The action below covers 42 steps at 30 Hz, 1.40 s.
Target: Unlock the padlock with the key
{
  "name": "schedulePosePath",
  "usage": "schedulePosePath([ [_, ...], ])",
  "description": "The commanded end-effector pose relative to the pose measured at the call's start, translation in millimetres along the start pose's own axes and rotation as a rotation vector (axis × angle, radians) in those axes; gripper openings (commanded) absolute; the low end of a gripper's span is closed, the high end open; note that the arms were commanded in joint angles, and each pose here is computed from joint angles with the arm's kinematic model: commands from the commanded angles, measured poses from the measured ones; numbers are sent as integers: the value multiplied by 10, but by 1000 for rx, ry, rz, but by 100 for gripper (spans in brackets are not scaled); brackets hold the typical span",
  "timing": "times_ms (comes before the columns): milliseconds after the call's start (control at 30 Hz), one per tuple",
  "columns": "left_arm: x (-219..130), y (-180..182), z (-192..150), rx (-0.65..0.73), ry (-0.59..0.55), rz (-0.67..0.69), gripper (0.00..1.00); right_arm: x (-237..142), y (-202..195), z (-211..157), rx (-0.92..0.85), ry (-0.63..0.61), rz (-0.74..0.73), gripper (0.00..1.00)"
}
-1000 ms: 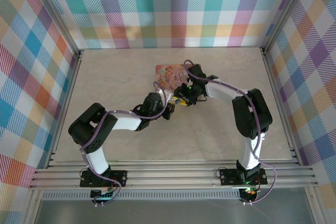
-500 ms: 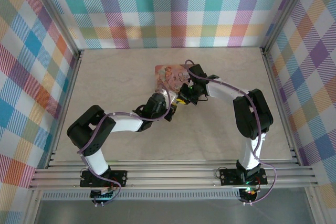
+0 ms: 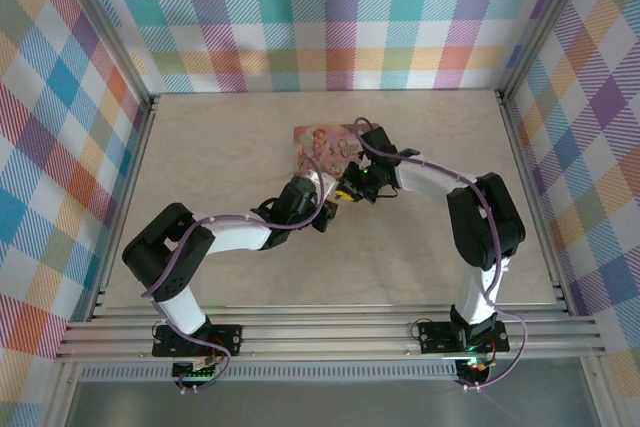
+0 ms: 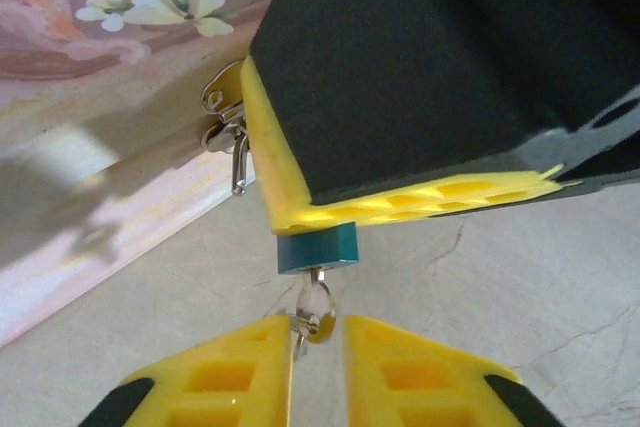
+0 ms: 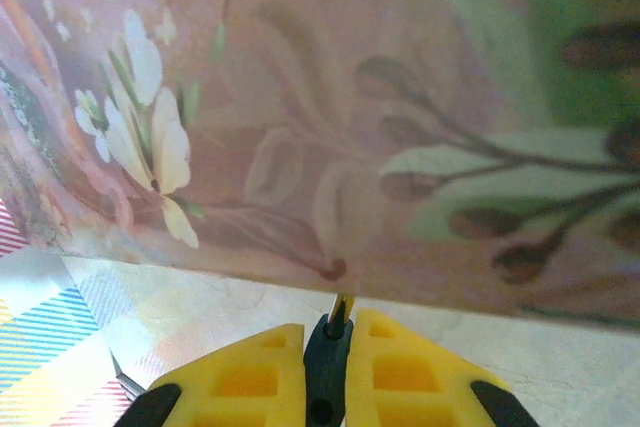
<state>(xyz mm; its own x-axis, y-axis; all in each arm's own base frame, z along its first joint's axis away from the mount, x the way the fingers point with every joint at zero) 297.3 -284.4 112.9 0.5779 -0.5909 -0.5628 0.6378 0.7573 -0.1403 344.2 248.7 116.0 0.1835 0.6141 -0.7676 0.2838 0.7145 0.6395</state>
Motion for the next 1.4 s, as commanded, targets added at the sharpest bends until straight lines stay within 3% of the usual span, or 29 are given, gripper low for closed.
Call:
schedulePosePath([
  [0,-161,-98,96,-63,-27,-31,25,-12,-1,21,48,8,68,0],
  [500,-441,105,52,-325,-51,27,31,-30,-70,113,117,-144,163,0],
  [833,-539,417,-104,-484,-50,116,32,-85,-317,-7,138,-168,113,0],
  [1200,-505,494,-223,-513,-26,129,32,-280,-295,160,239,-372,217,0],
  [1367,-474,496,-232,-518,-17,124,31,-357,-337,192,314,-398,74,0],
])
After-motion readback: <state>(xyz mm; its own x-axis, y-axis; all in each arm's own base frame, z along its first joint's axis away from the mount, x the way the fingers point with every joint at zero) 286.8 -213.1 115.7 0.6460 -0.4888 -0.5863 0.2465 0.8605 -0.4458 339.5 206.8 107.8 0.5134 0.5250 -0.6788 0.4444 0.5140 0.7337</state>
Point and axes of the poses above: each hand's point on the last joint's axis, 136 mm out from that joint toward the fingers, its own x axis out along the fingers, its own y axis along the line the jaws close on, z = x × y, the point moved 5 cm from there along -x, back along the fingers, and after that the axes turned 2 degrees about x, right-handed, at the moved point
